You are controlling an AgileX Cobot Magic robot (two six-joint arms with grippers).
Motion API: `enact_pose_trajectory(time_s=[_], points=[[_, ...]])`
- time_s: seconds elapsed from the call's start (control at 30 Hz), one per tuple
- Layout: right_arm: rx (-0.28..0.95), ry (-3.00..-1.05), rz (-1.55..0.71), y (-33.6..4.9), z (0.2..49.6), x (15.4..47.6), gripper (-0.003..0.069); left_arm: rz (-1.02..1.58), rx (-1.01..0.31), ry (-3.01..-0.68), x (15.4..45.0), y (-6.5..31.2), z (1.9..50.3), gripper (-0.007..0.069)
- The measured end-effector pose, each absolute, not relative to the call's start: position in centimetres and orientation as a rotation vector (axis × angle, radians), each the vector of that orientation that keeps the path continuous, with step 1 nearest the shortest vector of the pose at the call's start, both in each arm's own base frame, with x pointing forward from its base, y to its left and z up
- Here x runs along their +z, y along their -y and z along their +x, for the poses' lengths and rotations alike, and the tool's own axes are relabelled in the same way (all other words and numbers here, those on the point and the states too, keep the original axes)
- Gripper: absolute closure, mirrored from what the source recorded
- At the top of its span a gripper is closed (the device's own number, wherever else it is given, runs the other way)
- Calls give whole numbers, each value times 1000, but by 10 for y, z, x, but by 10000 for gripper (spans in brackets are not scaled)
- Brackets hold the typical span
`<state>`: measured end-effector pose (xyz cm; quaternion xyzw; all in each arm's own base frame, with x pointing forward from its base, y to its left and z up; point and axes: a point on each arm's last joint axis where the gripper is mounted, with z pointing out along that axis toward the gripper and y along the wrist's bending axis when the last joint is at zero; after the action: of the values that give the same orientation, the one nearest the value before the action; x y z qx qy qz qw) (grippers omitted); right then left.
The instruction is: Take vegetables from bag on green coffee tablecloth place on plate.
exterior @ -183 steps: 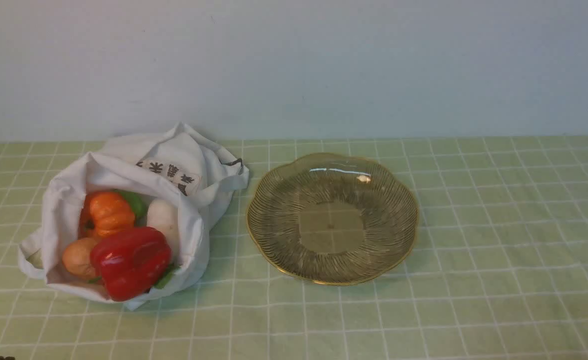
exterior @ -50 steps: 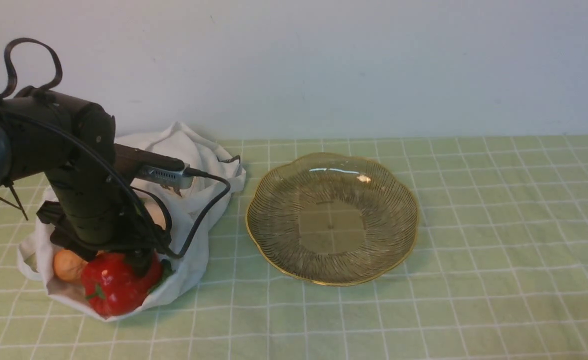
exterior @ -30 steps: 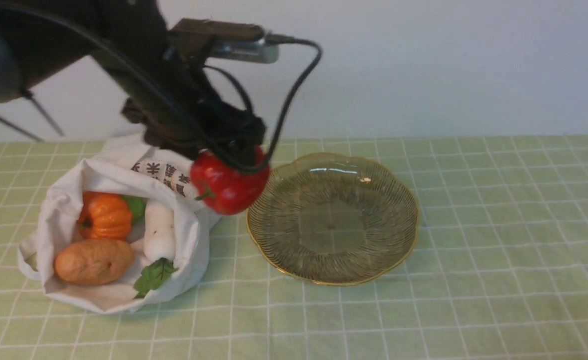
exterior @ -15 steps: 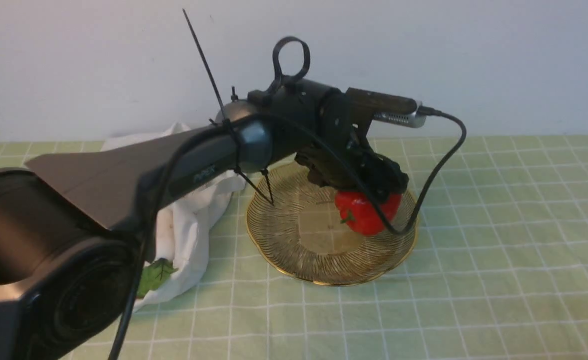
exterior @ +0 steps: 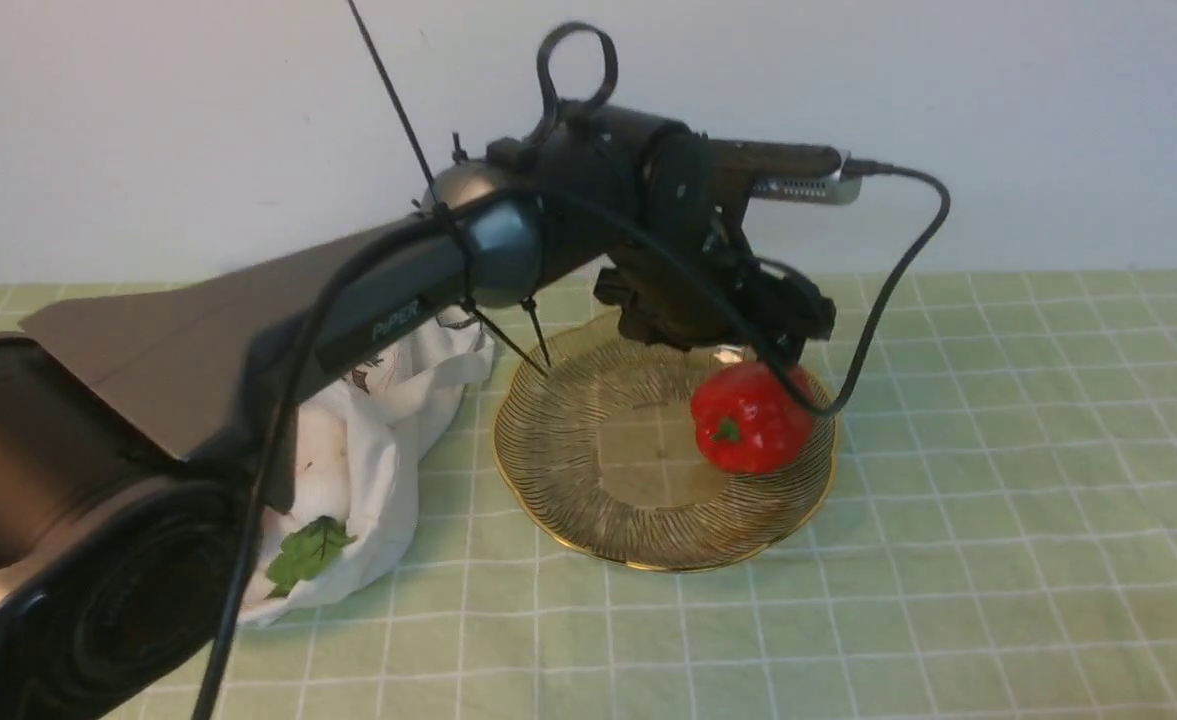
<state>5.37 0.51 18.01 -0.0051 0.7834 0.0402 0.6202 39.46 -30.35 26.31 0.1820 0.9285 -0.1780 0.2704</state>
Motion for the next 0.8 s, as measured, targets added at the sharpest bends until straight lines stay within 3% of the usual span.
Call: enact_pose_trajectory(time_s=[0.17, 0.27, 0.33, 0.53, 0.57, 0.8], points=[[92, -1801, -12, -5, 54, 180, 674, 526, -411, -2444, 315, 291, 385, 15], [92, -1801, -12, -5, 54, 180, 674, 551, -332, -2447, 336, 280, 378, 70], [92, -1801, -12, -5, 54, 180, 674, 580, -265, -2461, 352, 270, 371, 141], [92, -1801, -12, -5, 54, 180, 674, 699, -132, -2315, 428, 233, 333, 548], [92, -1801, -12, -5, 54, 180, 674, 709, -133, -2284, 440, 225, 323, 584], [92, -1801, -12, -5, 54, 180, 674, 718, -204, -2207, 486, 178, 253, 630]])
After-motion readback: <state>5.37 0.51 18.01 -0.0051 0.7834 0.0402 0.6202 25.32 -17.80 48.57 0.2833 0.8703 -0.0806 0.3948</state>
